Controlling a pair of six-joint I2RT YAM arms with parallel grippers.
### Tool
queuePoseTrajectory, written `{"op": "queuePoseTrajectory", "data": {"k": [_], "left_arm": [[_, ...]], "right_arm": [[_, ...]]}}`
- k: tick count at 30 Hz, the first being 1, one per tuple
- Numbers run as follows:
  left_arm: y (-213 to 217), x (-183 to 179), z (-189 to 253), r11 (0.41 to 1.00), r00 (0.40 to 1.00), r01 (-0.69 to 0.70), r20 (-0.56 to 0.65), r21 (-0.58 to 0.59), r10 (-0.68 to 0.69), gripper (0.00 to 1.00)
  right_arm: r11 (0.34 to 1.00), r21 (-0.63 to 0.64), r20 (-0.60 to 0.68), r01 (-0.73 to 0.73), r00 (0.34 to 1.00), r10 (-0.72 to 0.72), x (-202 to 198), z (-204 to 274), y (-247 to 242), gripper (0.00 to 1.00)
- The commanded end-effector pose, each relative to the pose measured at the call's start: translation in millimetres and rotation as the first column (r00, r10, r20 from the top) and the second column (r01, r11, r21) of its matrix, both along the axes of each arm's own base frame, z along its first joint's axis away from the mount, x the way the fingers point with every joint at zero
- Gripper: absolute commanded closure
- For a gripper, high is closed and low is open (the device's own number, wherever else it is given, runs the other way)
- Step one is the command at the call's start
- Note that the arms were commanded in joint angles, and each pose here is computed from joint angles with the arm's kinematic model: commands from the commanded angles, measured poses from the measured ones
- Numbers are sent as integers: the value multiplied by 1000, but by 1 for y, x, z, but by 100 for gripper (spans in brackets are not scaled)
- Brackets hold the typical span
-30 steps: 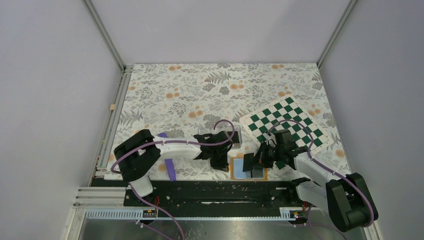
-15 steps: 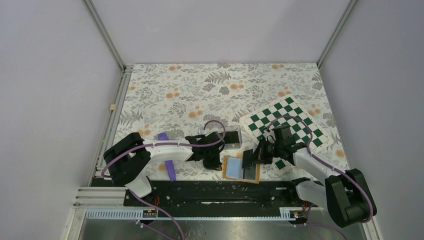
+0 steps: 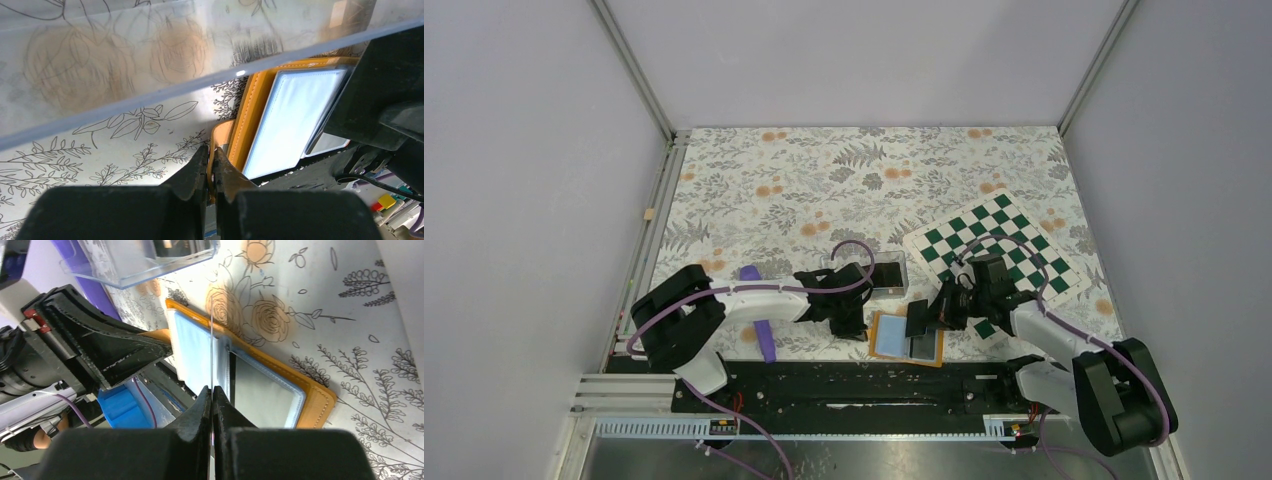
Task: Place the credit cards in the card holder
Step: Insert the credit card into the card slot.
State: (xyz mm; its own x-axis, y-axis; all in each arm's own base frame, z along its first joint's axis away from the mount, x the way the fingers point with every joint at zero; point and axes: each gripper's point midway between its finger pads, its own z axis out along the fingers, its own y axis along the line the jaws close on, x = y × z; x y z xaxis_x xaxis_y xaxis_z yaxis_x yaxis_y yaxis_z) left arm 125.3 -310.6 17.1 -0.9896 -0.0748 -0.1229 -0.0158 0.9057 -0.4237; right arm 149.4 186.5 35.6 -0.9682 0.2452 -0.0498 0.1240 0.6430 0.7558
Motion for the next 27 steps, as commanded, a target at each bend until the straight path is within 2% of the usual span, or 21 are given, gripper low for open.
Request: {"op": "queuePoseTrajectory", "data": {"k": [1,14,27], "left_arm": [[4,0,-9,1000,1000,-14,-9,18,14,100],[2,0,-10,1000,1000,-2,-15,20,2,100],[0,1,-10,1000,1000,-2,-13,14,2,100]], "right_arm": [[999,41,58,-16,998,14,5,17,6,100],[999,51,36,13,999,-15,20,3,12,100],[999,-27,-25,-31,999,31,-7,-18,0,100]]}}
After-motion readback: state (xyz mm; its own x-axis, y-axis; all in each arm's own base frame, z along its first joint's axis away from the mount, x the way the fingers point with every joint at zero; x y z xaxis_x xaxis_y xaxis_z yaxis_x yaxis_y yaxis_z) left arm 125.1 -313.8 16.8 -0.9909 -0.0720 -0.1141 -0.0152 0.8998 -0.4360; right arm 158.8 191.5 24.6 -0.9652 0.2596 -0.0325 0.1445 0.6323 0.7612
